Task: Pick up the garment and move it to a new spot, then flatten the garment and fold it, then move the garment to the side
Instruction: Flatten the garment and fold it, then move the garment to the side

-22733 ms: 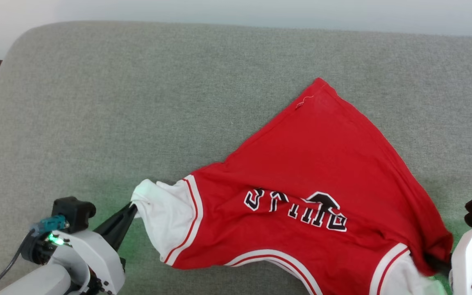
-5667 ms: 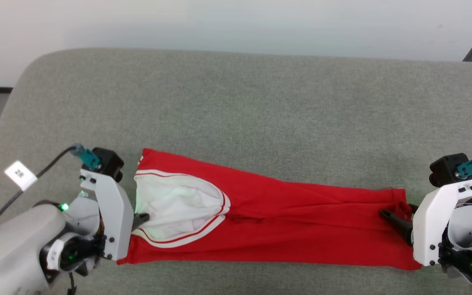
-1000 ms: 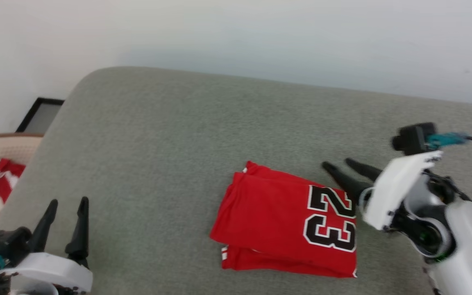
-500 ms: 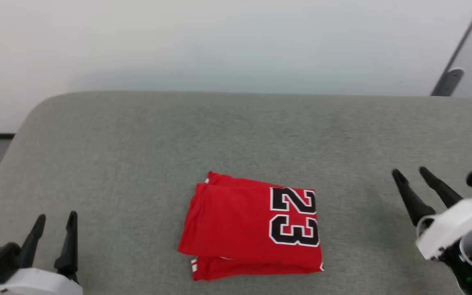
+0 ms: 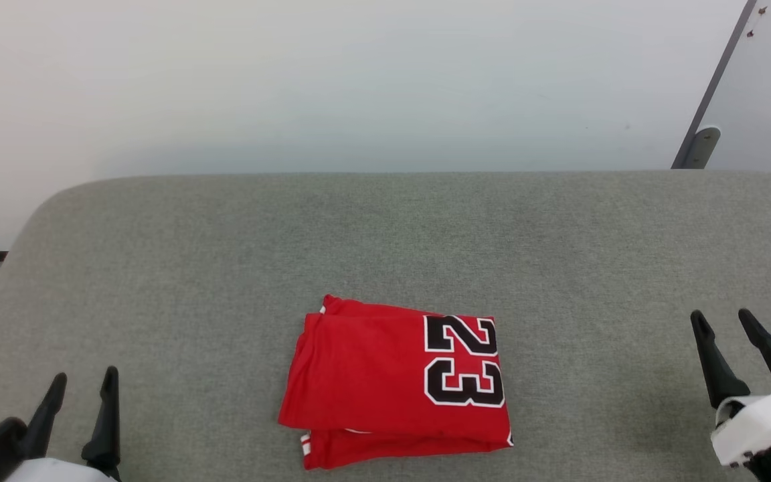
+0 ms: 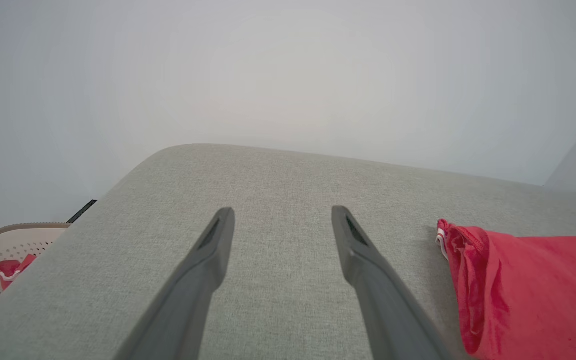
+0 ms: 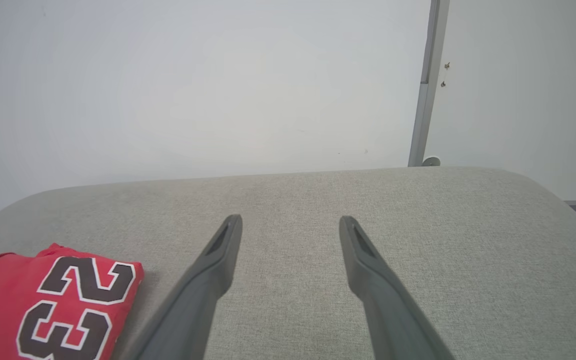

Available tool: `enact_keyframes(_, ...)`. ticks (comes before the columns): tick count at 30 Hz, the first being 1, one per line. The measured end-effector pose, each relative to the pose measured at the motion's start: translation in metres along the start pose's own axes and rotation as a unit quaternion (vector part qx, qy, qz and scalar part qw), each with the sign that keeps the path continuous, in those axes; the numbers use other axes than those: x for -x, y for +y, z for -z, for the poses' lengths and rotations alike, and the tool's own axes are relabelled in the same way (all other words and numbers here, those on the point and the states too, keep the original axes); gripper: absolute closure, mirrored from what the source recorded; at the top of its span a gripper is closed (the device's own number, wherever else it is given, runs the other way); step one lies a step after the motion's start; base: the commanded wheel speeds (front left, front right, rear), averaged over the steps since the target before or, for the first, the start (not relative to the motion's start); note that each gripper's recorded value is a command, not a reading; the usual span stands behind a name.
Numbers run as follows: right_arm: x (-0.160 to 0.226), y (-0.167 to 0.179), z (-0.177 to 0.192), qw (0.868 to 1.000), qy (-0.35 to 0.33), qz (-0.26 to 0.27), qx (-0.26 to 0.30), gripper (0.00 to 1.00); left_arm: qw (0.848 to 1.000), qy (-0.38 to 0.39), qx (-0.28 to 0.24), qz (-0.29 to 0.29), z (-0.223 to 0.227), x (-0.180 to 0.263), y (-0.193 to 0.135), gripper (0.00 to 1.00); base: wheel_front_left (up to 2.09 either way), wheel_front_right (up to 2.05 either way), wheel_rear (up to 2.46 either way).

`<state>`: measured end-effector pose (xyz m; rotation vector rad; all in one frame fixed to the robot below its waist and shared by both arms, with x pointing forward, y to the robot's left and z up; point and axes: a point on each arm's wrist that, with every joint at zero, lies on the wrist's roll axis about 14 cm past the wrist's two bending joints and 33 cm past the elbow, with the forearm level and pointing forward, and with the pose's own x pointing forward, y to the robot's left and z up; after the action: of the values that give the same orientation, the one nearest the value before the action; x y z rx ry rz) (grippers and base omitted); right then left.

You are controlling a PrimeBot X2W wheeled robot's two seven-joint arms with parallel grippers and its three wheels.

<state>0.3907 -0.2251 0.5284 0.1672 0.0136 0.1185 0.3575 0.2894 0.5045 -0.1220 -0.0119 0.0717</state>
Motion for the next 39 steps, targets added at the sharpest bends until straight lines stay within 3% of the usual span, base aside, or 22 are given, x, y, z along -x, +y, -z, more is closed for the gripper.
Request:
enact_keyframes(24,0.003,0.016,0.018,1.0,0.018,-0.01,-0.008,0.0,1.0,-0.006,-0.006,-0.02,-0.001,0.016,0.011,0.0,0.0,0.0,0.0)
enact_keyframes(32,-0.012,0.064,0.036,0.994,0.07,-0.079,-0.018,0.0,1.0,-0.001,-0.01,-0.025,0.001,0.022,0.015,0.0,0.0,0.0,0.0)
enact_keyframes(39,-0.024,0.12,0.058,0.977,0.136,-0.16,-0.035,0.0,0.999,0.011,-0.007,-0.038,0.008,0.029,0.021,0.0,0.0,0.0,0.0)
